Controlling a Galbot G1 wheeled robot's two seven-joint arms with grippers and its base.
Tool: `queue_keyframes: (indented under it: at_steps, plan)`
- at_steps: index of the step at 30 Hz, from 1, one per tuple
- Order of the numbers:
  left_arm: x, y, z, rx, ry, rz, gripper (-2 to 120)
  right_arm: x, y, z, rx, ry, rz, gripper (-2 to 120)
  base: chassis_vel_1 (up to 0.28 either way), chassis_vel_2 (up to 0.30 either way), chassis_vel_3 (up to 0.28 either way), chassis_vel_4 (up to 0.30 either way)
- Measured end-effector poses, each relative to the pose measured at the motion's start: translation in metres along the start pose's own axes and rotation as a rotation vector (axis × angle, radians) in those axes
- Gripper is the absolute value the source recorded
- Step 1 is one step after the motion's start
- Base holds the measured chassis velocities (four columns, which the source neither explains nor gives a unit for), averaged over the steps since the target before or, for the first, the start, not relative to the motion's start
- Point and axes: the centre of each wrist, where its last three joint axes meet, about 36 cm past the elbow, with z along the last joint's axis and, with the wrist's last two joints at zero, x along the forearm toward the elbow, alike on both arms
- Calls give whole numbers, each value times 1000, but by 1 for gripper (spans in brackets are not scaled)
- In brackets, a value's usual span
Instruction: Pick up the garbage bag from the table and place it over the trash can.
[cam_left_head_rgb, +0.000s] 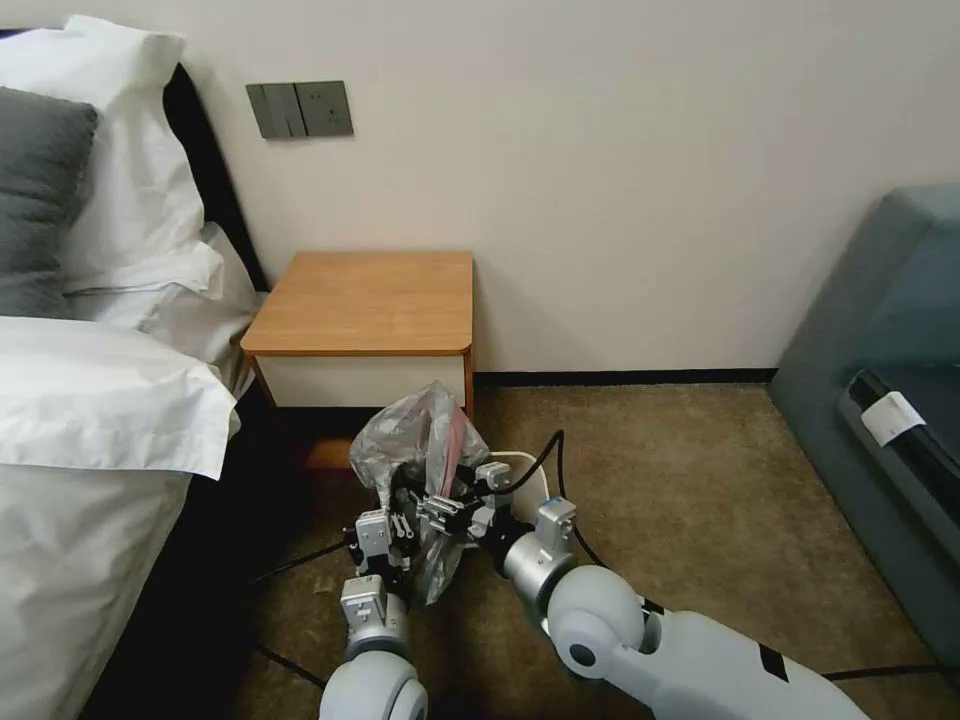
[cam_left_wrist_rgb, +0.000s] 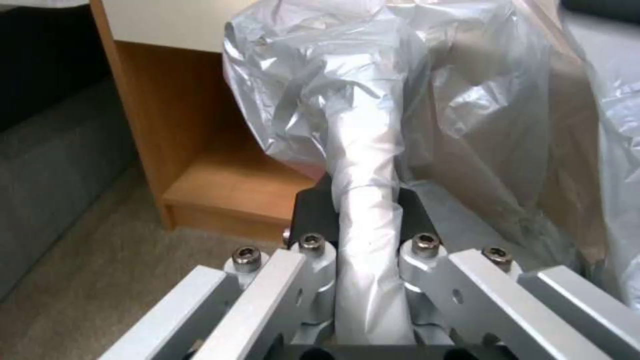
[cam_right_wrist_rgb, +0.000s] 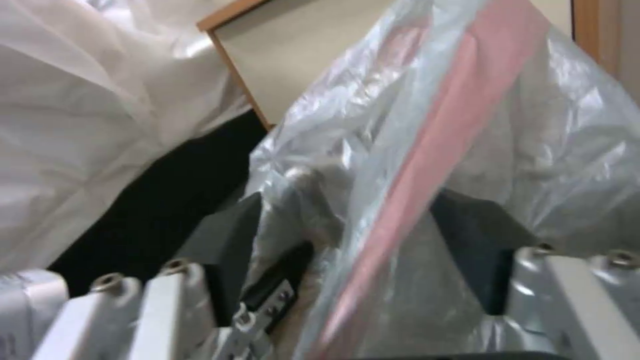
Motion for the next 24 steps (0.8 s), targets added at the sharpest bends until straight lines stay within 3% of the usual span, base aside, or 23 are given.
queue_keyframes:
  at_steps: [3, 9, 17, 24]
  plan:
    - [-1, -1, 0, 2, -2, 0, 7, 0, 0, 3, 0, 9, 2, 48, 0, 0, 0, 0]
    - [-1, -1, 0, 5, -6, -1, 7, 0, 0, 5, 2, 14, 3, 32, 0, 0, 0, 0]
    - [-1, -1, 0, 8, -12, 1, 7, 1, -1, 6, 6, 19, 6, 0, 0, 0, 0, 0]
    - [-1, -1, 0, 11, -18, 1, 7, 10, -6, -1, 6, -3, 18, 0, 0, 0, 0, 0]
